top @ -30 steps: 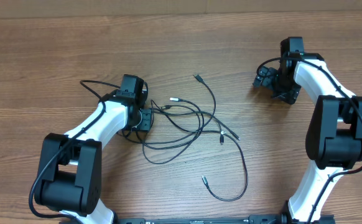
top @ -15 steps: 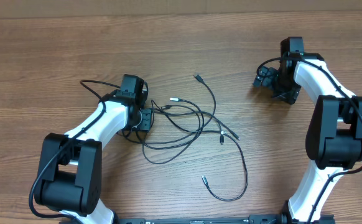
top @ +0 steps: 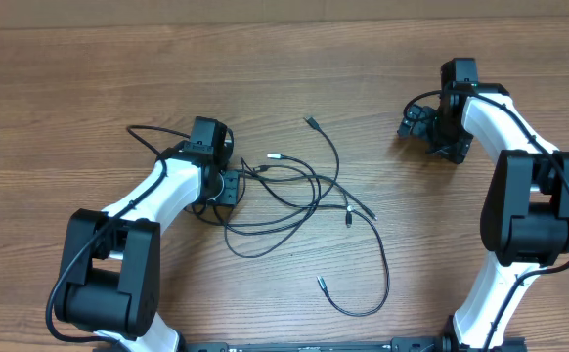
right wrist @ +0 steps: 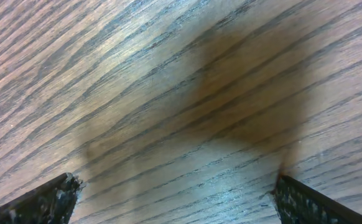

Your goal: Untangle cables

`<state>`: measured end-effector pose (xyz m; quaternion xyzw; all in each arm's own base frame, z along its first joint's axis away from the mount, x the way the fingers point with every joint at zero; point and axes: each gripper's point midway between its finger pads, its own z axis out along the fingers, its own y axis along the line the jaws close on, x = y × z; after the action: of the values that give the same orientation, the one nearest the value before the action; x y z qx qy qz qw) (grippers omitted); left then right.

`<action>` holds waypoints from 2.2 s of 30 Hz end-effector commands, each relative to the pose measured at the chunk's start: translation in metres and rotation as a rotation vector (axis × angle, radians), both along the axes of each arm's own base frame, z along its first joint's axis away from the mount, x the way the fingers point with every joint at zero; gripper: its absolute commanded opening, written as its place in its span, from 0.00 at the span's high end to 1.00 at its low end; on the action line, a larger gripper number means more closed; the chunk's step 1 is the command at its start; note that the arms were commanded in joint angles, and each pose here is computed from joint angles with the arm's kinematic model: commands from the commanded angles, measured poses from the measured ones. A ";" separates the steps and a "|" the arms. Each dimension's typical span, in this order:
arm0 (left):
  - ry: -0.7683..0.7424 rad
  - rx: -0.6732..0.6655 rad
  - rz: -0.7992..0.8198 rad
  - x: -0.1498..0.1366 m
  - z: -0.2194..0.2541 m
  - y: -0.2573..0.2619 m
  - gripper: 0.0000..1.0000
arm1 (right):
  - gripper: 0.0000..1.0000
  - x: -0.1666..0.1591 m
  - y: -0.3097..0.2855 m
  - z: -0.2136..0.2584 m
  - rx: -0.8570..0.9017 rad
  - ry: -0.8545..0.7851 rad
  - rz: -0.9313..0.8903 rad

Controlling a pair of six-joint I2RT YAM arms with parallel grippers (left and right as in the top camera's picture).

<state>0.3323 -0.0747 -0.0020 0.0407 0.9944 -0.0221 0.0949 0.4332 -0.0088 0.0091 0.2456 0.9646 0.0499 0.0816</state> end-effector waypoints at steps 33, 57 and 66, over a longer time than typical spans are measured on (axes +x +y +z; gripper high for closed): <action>0.118 0.021 0.007 -0.026 -0.031 0.007 0.96 | 0.00 0.004 -0.003 0.000 -0.006 -0.006 -0.008; 0.185 -0.038 -0.001 -0.042 -0.031 -0.002 0.82 | 0.00 0.004 -0.003 0.000 -0.006 -0.006 -0.008; 0.255 -0.022 0.002 -0.059 -0.031 0.002 0.96 | 0.00 0.004 -0.003 0.000 -0.006 -0.006 -0.008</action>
<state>0.3105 -0.0773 -0.0041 0.0391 0.9973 -0.0435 0.0440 0.4331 -0.0088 0.0091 0.2456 0.9646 0.0498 0.0815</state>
